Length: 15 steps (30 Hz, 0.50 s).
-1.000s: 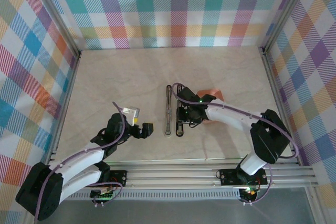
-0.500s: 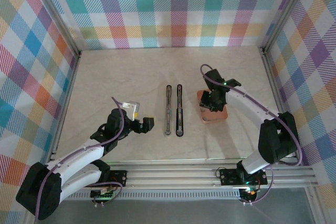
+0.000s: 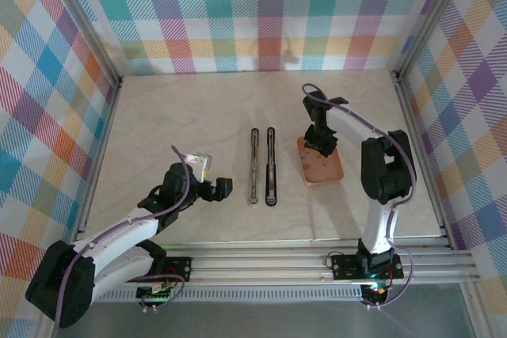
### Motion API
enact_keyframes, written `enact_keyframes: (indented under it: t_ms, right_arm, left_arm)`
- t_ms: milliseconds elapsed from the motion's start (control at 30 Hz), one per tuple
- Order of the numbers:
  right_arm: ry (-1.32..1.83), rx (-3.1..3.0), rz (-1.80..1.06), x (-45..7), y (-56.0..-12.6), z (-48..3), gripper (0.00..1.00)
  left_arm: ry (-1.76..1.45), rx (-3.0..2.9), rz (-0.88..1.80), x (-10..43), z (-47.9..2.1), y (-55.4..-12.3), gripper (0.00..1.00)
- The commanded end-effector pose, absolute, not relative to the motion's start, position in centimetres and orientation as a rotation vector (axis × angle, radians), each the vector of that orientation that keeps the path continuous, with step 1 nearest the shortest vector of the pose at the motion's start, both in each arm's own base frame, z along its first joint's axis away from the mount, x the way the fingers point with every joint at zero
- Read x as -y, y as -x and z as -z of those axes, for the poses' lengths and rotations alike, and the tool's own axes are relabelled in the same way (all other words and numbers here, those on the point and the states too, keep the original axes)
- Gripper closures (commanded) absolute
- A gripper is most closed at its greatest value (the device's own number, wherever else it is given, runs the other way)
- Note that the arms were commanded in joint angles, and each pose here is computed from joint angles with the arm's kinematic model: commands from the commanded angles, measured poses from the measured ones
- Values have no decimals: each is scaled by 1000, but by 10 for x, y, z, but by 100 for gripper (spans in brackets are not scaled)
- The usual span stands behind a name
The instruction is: Load the staples into the stapler
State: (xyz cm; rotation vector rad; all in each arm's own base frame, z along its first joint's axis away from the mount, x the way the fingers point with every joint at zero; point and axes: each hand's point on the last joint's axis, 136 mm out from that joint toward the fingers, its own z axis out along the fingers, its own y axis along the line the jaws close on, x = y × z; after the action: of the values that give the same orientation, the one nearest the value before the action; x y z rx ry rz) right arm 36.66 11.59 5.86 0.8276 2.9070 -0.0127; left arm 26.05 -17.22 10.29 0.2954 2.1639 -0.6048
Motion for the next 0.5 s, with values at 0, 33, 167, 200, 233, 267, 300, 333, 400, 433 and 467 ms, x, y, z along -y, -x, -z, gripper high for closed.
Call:
enact_keyframes:
  t_ms: [0,33,167,200,233,267,300,333,400,433,467]
  right_arm:
    - [-935,-2916,62,-105,-363,-57,64]
    - [-947,-2913,57,-104,-364,-55,64]
    - [-989,-2900,48,-100,-366,-49,64]
    - [-993,-2897,41,-100,-367,-48,65]
    - [-997,-2900,33,-100,-368,-46,65]
    - [-998,-2899,24,-100,-370,-45,65]
    - [-1001,-2901,21,-100,-371,-44,65]
    - [-1002,-2899,17,-100,-373,-43,65]
    - [-1005,-2899,3,-101,-376,-41,67]
    - [-1004,-2903,-10,-103,-377,-39,68]
    - [-1005,-2905,-19,-104,-377,-38,68]
  left_arm:
    - [-330,-2121,614,180,-116,-266,0]
    - [-328,-2121,613,179,-116,-266,0]
    - [-328,-2125,607,179,-114,-266,0]
    - [-328,-2127,606,179,-113,-266,0]
    - [-328,-2131,605,179,-112,-266,0]
    - [-328,-2132,604,179,-112,-266,0]
    - [-327,-2134,603,179,-111,-267,0]
    - [-328,-2134,603,179,-111,-267,0]
    - [-328,-2137,601,179,-110,-267,0]
    - [-329,-2136,600,179,-111,-268,0]
    - [-329,-2138,599,179,-110,-268,0]
